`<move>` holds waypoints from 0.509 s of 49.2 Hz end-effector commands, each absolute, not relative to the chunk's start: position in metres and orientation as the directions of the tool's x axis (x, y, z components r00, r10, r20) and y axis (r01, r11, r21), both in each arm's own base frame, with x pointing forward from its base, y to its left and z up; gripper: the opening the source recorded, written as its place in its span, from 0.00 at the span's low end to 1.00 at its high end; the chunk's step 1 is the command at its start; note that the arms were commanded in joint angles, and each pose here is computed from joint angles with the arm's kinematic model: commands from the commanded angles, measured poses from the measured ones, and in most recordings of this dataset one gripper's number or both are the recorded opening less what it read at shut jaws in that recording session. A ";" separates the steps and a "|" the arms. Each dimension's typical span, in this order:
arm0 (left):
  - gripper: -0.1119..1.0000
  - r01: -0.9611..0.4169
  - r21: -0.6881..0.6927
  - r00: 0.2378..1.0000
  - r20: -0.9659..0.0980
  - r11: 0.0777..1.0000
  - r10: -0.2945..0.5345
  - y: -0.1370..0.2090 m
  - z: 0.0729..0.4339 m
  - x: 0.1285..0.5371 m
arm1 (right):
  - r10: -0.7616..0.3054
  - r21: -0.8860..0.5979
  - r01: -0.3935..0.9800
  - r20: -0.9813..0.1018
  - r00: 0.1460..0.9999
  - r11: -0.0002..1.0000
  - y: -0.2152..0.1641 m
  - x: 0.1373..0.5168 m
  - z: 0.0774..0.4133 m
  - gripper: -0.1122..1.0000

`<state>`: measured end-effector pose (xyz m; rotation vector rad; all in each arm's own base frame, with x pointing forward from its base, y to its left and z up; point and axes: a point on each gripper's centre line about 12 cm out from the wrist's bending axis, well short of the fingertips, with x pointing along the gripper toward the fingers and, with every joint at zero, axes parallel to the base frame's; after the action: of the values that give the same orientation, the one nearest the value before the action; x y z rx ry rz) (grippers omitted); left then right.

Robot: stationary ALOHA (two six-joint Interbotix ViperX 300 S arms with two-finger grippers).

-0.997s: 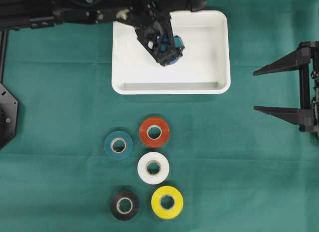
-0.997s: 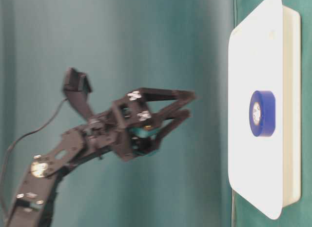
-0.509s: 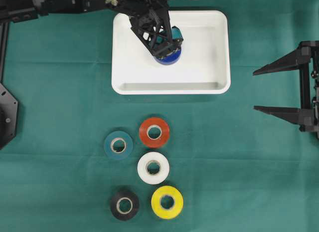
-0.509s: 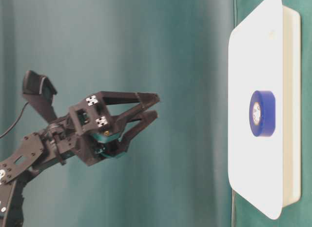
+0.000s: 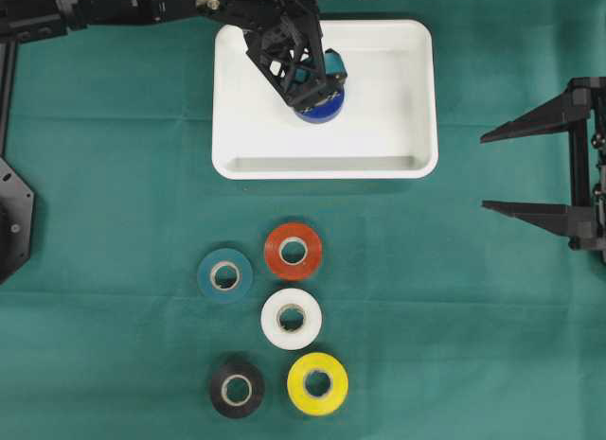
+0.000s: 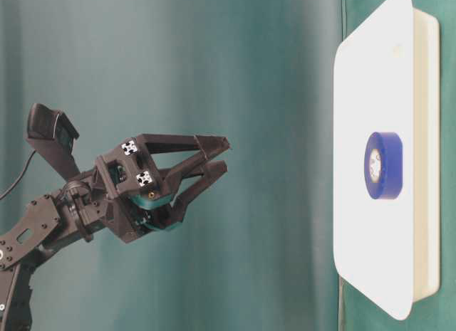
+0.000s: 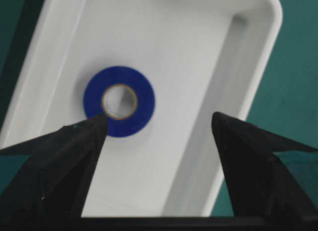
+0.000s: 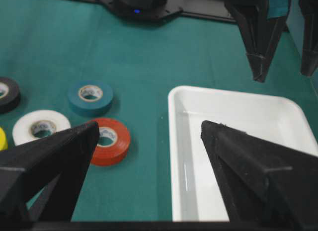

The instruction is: Pick up the tape from a random location and place it into the white case.

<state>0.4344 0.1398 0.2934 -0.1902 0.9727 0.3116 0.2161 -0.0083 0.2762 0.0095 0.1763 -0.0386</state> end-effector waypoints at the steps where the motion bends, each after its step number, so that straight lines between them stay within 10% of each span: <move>1: 0.83 -0.326 -0.017 0.565 -0.805 0.945 0.180 0.132 0.314 0.432 | -0.039 0.009 0.041 -0.151 0.988 0.999 -0.009 0.219 0.286 0.94; 25: 0.82 -0.141 -0.022 0.597 -0.800 0.990 0.067 0.045 0.321 0.439 | -0.038 0.012 0.040 -0.150 0.988 0.999 -0.008 0.219 0.286 0.94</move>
<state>0.4443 0.0590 0.2971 -0.1046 0.9792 0.1485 0.2162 -0.0083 0.2752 0.0111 0.1793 -0.0387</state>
